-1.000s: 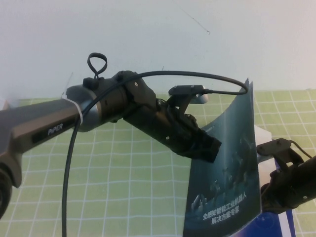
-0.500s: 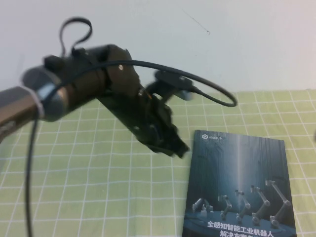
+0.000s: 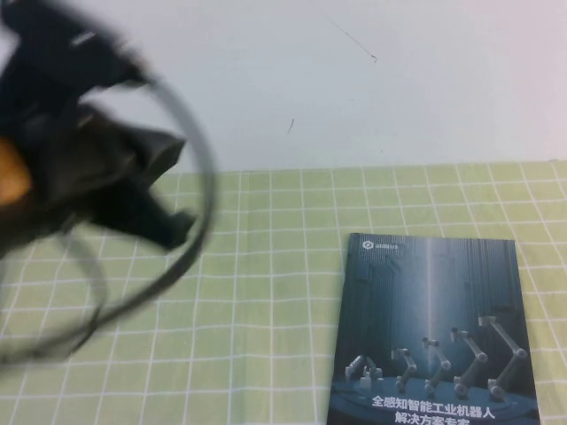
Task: Close book
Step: 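Close the open booklet and leave it lying on the table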
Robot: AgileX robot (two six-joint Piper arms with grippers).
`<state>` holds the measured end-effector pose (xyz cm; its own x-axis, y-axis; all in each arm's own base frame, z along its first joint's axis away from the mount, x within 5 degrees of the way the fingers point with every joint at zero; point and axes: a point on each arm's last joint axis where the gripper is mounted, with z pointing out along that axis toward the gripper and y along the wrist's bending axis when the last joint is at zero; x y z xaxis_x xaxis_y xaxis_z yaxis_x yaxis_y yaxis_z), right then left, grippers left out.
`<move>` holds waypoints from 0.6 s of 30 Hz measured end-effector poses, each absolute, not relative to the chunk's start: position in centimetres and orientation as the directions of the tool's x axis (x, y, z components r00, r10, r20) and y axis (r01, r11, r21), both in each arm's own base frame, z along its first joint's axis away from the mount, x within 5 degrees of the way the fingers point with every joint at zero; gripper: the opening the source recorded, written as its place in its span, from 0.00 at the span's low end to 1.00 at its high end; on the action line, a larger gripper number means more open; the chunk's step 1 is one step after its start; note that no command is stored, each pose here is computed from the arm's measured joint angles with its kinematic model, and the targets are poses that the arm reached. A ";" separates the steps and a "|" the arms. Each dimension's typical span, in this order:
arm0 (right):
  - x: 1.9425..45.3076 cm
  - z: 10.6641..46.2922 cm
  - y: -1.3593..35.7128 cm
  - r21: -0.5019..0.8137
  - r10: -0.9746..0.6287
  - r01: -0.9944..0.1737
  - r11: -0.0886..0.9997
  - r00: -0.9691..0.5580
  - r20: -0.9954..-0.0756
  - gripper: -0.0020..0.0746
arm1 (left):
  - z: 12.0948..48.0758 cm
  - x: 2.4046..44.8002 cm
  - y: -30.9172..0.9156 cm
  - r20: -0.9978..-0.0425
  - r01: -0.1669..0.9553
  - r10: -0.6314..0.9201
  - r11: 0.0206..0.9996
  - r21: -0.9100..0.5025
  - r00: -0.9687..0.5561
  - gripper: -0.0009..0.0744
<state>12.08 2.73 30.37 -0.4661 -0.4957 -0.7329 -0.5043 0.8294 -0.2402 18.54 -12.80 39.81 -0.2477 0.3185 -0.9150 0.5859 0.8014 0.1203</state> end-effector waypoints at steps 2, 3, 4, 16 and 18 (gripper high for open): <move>10.4 29.4 2.9 -0.220 -0.471 -0.510 0.831 -0.437 -0.766 0.02 | 38.7 16.2 -11.2 -0.936 0.579 0.273 0.809 0.100 -0.221 0.01; 9.8 28.7 3.0 -0.205 -0.459 -0.513 0.833 -0.435 -0.775 0.02 | 37.8 15.4 -10.6 -0.938 0.579 0.270 0.810 0.099 -0.217 0.01; 9.2 28.2 3.1 -0.195 -0.444 -0.513 0.836 -0.423 -0.790 0.02 | 37.1 14.2 -9.8 -0.942 0.576 0.262 0.811 0.099 -0.208 0.01; 5.6 25.2 3.4 -0.140 -0.347 -0.504 0.852 -0.345 -0.872 0.02 | 29.9 8.0 -5.3 -0.966 0.569 0.232 0.813 0.128 -0.114 0.01; 5.5 25.1 3.5 -0.136 -0.349 -0.510 0.849 -0.350 -0.869 0.02 | 29.5 7.9 -5.2 -0.964 0.569 0.236 0.812 0.129 -0.119 0.01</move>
